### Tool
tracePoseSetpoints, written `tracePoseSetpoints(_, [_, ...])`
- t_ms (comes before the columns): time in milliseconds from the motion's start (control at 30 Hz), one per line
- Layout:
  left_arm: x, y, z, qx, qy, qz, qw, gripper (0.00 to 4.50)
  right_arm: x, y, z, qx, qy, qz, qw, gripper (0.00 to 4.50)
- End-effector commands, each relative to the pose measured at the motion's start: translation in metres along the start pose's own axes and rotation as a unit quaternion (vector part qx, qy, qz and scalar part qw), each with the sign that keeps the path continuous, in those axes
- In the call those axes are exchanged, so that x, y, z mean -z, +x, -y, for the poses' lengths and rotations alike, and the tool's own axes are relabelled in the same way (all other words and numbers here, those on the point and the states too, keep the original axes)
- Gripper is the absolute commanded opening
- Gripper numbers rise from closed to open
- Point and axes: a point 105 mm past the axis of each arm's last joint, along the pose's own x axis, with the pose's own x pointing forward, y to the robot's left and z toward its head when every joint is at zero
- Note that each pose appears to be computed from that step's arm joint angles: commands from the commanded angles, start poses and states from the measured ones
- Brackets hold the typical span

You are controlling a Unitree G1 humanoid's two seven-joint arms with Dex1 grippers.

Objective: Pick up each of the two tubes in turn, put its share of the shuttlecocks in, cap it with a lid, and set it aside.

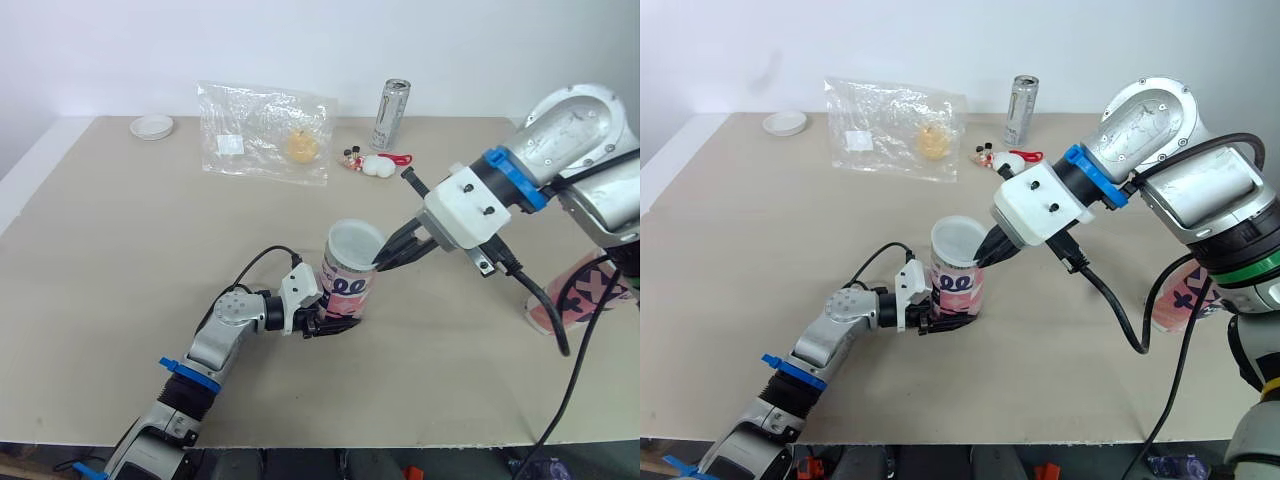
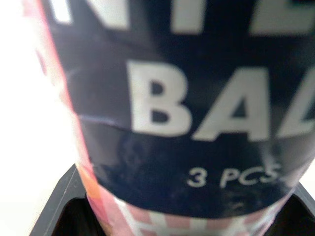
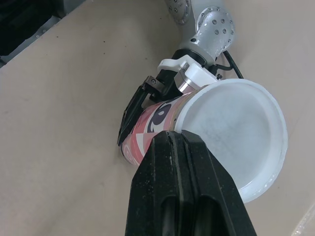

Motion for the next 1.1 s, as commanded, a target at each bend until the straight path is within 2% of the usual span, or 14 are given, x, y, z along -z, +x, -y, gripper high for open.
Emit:
tracePoseSetpoints(33, [0.015, -0.005, 0.004, -0.002, -0.021, -0.024, 0.999, 2.9, -0.005, -0.004, 0.0, -0.015, -0.022, -0.001, 1.0, 0.05])
tracePoseSetpoints(500, [0.016, -0.005, 0.004, -0.005, -0.027, -0.026, 0.999, 2.9, -0.006, 0.002, 0.005, -0.028, -0.009, 0.003, 1.0, 0.05])
tracePoseSetpoints(533, [0.017, -0.005, 0.004, -0.004, -0.027, -0.026, 0.999, 2.9, -0.006, 0.002, 0.005, -0.028, -0.009, 0.002, 1.0, 0.67])
tracePoseSetpoints(667, [0.017, -0.005, 0.004, -0.005, -0.029, -0.026, 0.999, 2.9, -0.008, 0.0, 0.008, -0.016, -0.011, 0.011, 1.0, 2.32])
tracePoseSetpoints(733, [0.017, -0.005, 0.004, -0.005, -0.03, -0.027, 0.999, 2.9, -0.009, -0.002, 0.008, -0.012, -0.002, 0.018, 1.0, 2.32])
tracePoseSetpoints(933, [0.019, -0.008, 0.002, -0.009, -0.029, -0.03, 0.999, 2.9, -0.023, -0.019, 0.013, 0.027, 0.104, 0.126, 0.986, 2.32])
tracePoseSetpoints(1033, [0.019, -0.011, 0.0, -0.012, -0.027, -0.032, 0.999, 2.9, -0.016, -0.041, 0.025, 0.118, 0.208, 0.207, 0.949, 2.32])
tracePoseSetpoints(1100, [0.019, -0.012, -0.001, -0.013, -0.025, -0.033, 0.999, 2.9, -0.006, -0.043, 0.025, 0.158, 0.253, 0.232, 0.926, 2.32])
